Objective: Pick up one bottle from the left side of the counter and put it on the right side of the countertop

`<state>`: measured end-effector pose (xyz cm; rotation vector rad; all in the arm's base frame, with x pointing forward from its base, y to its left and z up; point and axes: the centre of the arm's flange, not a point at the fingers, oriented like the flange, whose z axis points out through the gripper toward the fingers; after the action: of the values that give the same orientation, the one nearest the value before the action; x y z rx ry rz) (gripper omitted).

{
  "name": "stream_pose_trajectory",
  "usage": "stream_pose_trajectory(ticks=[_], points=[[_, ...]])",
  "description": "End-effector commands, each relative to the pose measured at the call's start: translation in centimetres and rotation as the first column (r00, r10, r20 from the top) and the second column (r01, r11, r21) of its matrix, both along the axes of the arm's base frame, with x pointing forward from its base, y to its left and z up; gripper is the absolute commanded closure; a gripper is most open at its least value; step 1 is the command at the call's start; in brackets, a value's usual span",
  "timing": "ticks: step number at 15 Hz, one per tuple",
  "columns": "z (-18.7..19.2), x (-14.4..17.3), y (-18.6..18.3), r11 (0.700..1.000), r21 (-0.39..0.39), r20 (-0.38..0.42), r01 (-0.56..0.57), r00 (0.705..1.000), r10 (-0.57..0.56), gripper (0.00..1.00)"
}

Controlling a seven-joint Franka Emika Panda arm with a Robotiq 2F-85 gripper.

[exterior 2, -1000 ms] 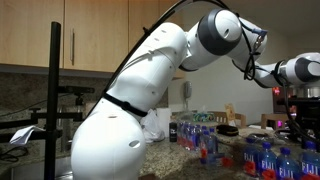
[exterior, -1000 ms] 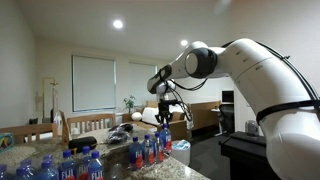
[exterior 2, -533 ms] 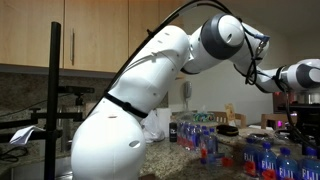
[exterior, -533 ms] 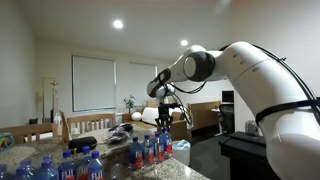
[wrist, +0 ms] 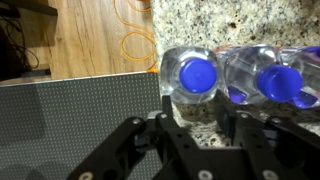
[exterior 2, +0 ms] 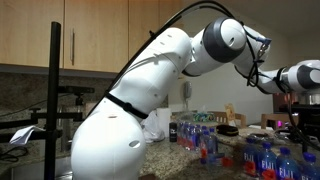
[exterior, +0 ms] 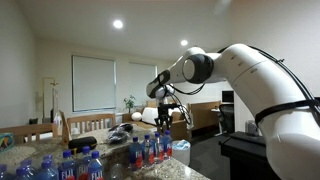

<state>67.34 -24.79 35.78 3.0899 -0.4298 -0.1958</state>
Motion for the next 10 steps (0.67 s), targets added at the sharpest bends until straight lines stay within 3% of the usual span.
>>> stream_pose_trajectory(ticks=[1,4,8,10], points=[[1.4,0.5,-0.1,1.000,-0.013,0.022,-0.026,0.999,0.027,0.21],[2.1,0.8,0.0,1.000,-0.018,0.035,-0.026,0.999,0.026,0.03],[5.4,-0.5,0.2,0.999,-0.029,0.065,-0.041,0.997,0.043,0.00],[9.7,-2.4,0.7,0.998,-0.045,0.097,-0.052,0.994,0.056,0.00]])
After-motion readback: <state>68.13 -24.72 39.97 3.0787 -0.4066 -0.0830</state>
